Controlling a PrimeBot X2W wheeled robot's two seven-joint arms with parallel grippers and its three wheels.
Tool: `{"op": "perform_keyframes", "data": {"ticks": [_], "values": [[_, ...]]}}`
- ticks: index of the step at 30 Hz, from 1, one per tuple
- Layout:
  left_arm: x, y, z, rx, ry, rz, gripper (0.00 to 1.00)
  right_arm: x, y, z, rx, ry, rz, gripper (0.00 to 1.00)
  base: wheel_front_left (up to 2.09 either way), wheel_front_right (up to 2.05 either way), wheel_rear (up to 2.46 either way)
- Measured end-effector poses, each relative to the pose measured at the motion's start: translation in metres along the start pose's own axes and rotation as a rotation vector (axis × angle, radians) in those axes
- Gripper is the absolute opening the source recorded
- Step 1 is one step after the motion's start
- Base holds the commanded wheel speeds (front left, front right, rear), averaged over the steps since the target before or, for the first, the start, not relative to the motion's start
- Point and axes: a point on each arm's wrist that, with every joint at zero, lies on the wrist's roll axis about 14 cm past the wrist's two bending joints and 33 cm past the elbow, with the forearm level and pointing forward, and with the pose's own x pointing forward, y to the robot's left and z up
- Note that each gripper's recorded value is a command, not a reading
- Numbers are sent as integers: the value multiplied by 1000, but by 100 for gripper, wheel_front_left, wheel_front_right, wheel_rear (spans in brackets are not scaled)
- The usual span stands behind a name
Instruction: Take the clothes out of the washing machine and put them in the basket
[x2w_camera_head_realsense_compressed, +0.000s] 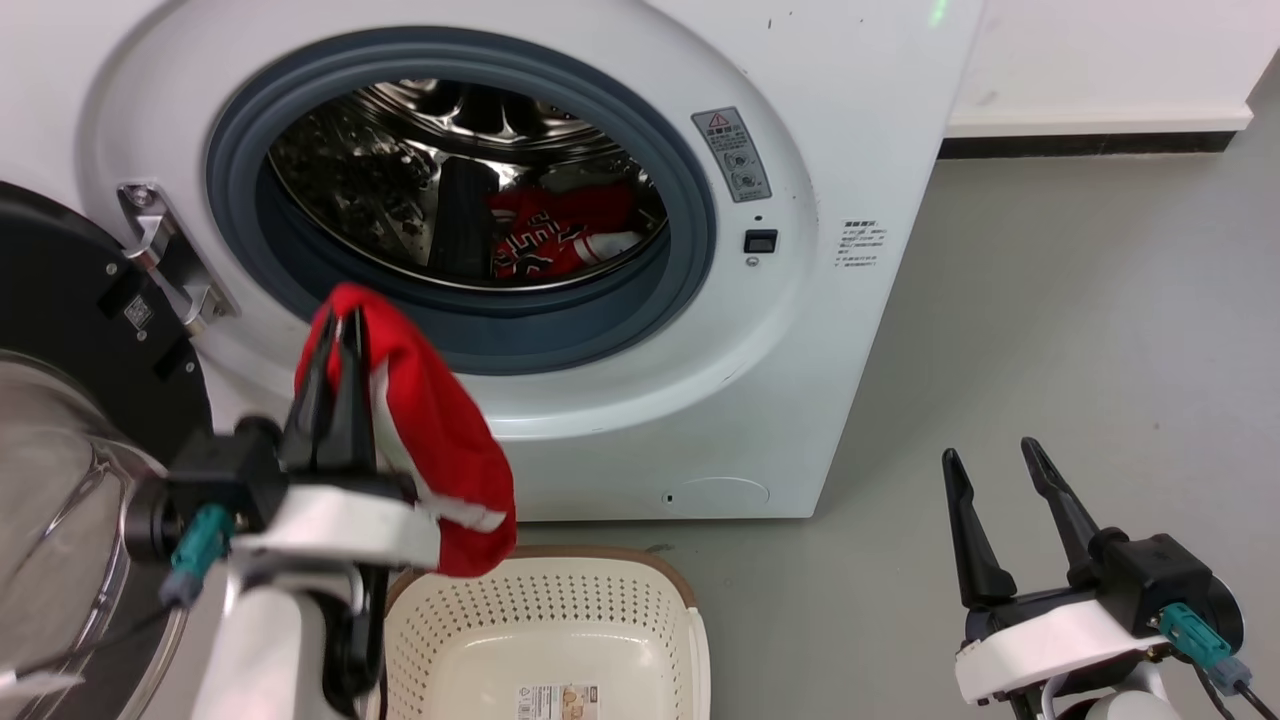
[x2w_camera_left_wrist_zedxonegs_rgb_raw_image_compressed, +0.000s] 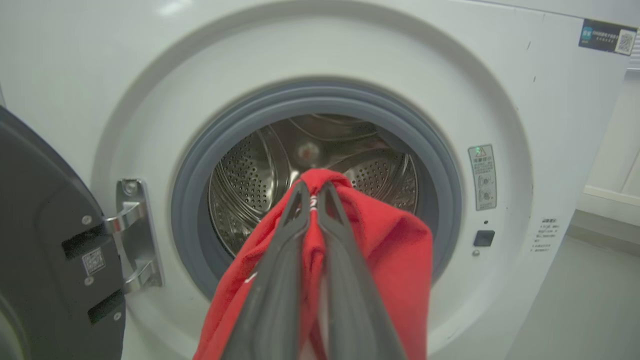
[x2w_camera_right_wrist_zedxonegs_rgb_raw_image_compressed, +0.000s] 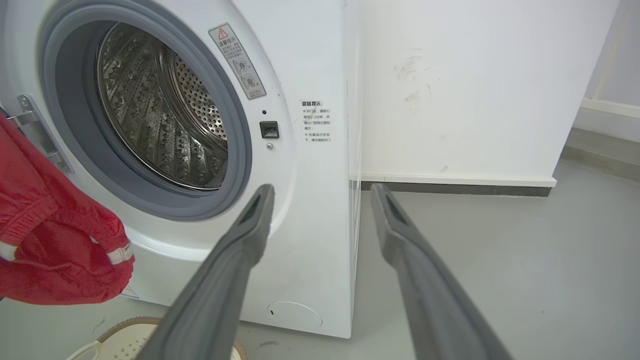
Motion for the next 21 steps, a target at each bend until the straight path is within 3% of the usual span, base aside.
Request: {"op": "perform_keyframes", "data": {"ticks": [14,21], "values": [[-113,18,-147,-97,515,169,0,29,16,-22,16,46,60,100,0,0,0],[-130,19,-215,-116,699,194,0,58,25,-44,28,80,100,100,0,0,0]]}}
